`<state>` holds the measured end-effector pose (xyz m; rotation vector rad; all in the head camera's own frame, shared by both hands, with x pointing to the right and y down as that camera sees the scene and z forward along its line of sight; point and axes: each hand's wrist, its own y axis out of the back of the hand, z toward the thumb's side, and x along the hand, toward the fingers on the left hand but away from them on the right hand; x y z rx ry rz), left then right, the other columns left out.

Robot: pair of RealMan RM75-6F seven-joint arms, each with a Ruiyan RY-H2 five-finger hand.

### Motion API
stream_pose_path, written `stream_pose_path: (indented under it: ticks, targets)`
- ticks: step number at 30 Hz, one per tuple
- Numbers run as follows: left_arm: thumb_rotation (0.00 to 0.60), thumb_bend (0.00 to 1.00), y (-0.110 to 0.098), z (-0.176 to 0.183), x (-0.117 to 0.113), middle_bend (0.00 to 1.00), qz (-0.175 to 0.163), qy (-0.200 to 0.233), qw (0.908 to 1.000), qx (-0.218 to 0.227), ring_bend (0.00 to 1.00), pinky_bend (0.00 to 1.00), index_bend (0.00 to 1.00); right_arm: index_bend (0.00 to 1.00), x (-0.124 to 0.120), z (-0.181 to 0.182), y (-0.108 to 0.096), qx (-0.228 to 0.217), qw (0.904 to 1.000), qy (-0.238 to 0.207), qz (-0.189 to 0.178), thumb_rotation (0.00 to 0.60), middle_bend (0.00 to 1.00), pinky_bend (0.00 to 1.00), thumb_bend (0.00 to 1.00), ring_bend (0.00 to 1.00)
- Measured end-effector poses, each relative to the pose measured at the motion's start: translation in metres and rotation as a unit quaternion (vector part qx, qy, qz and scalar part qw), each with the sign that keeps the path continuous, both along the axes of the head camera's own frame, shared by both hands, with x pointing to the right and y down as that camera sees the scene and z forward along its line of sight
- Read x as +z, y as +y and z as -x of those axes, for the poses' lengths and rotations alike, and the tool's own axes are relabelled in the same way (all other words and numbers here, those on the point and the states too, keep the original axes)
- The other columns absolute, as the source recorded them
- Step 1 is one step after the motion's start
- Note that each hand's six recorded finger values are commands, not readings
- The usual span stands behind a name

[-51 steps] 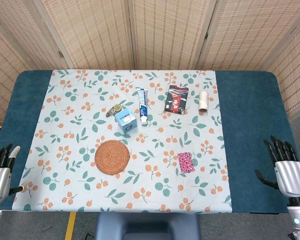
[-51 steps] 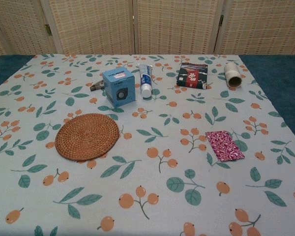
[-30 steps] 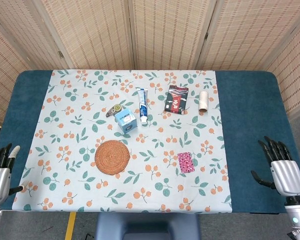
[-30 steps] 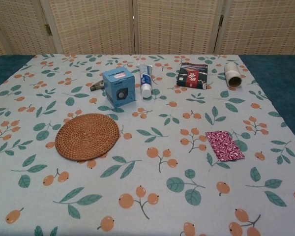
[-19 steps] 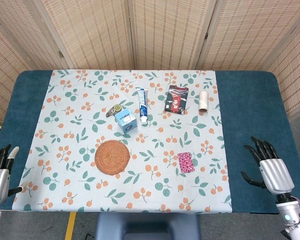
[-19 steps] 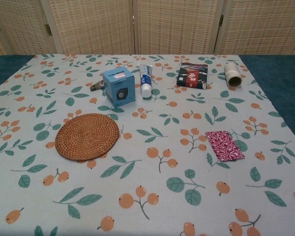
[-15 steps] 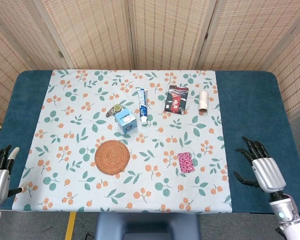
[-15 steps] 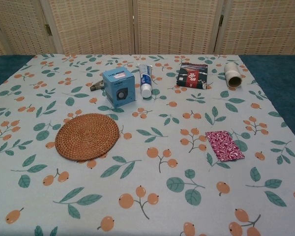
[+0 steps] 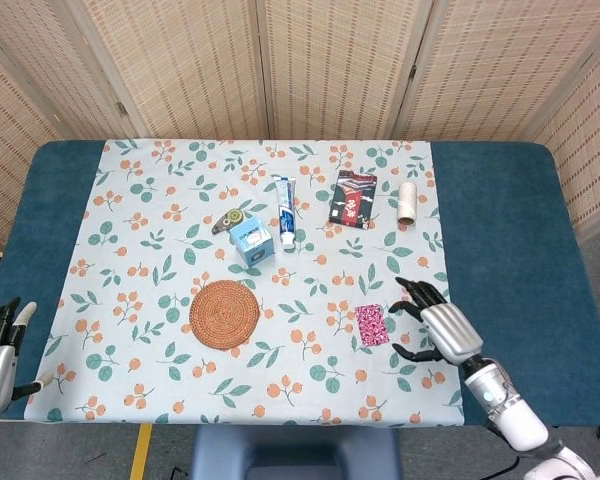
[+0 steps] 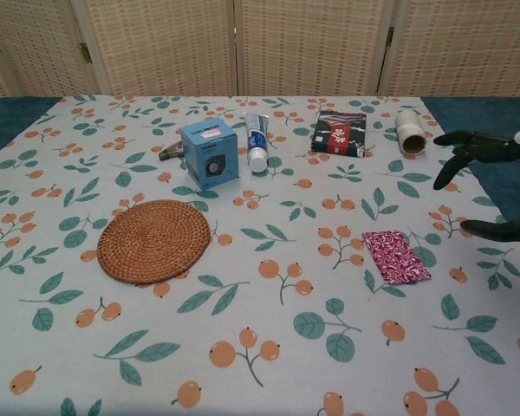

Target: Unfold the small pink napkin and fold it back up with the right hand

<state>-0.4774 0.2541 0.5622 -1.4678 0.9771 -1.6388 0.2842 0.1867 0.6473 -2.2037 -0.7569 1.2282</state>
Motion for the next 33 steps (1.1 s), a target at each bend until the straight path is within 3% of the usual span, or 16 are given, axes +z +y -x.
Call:
stream_pose_path:
  ticks: [11, 33]
  targets:
    - [0.6, 0.17, 0.005, 0.003, -0.003, 0.0, -0.002, -0.004, 1.0, -0.002, 0.04, 0.0, 0.11, 0.35, 0.04, 0.024, 0.007, -0.041, 0.9981, 0.023, 0.04, 0.334, 0.06, 0.0, 0.33, 0.0]
    - [0.6, 0.17, 0.007, 0.004, 0.001, 0.0, 0.006, -0.001, 1.0, -0.002, 0.04, 0.0, 0.11, 0.37, 0.071, 0.026, 0.01, -0.056, 0.9957, 0.06, 0.043, 0.327, 0.07, 0.0, 0.33, 0.0]
